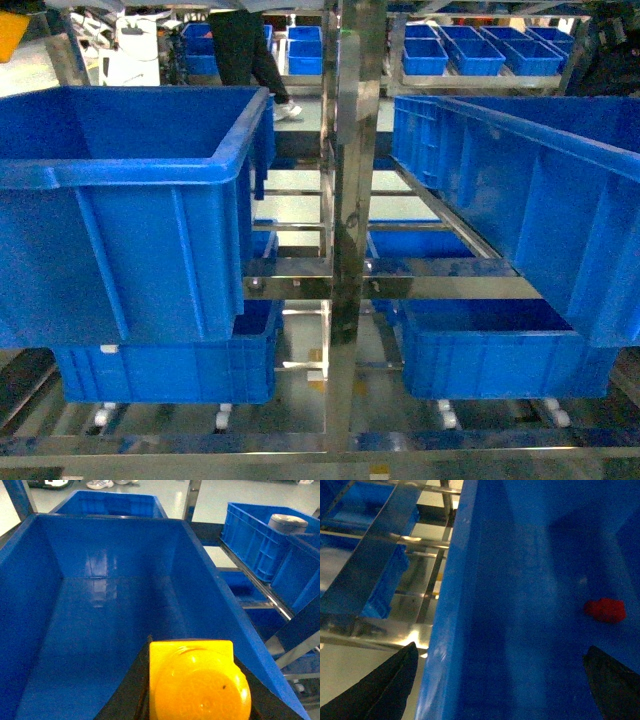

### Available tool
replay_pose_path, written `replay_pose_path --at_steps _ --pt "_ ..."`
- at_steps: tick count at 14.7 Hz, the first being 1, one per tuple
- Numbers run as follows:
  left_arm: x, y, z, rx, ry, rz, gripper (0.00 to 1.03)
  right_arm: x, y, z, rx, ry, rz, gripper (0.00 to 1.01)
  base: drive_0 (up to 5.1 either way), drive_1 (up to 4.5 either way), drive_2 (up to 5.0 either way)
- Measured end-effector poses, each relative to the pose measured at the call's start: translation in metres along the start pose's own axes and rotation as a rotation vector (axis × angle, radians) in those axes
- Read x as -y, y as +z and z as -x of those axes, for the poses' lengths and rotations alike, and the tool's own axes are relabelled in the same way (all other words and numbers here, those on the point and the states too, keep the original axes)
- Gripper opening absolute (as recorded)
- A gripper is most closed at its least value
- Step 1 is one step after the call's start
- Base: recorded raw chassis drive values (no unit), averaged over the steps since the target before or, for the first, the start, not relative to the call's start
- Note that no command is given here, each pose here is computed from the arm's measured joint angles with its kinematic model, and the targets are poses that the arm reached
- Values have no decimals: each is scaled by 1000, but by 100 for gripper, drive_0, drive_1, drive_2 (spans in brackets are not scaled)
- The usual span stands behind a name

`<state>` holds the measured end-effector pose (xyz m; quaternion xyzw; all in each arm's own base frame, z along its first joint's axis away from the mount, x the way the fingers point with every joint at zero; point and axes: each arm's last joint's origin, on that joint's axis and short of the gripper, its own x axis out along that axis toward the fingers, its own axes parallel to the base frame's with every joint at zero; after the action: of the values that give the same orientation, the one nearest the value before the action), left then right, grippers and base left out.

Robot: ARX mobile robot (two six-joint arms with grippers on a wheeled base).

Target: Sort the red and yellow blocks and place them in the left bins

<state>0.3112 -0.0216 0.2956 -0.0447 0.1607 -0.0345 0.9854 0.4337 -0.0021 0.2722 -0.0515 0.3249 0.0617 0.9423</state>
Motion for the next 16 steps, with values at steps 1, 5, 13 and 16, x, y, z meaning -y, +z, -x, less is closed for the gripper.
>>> replay_pose_path --at_steps 1,5,13,16 --pt "0 0 0 1 0 0 27 -7 -5 12 -16 18 -20 98 0 0 0" --pt "0 0 0 0 1 0 27 -25 -10 69 80 25 -44 98 0 0 0" --pt "0 0 0 1 0 0 27 -30 -47 171 226 -129 -62 98 0 0 0" --pt "0 0 0 1 0 0 27 -52 -56 202 280 -95 -18 98 0 0 0"
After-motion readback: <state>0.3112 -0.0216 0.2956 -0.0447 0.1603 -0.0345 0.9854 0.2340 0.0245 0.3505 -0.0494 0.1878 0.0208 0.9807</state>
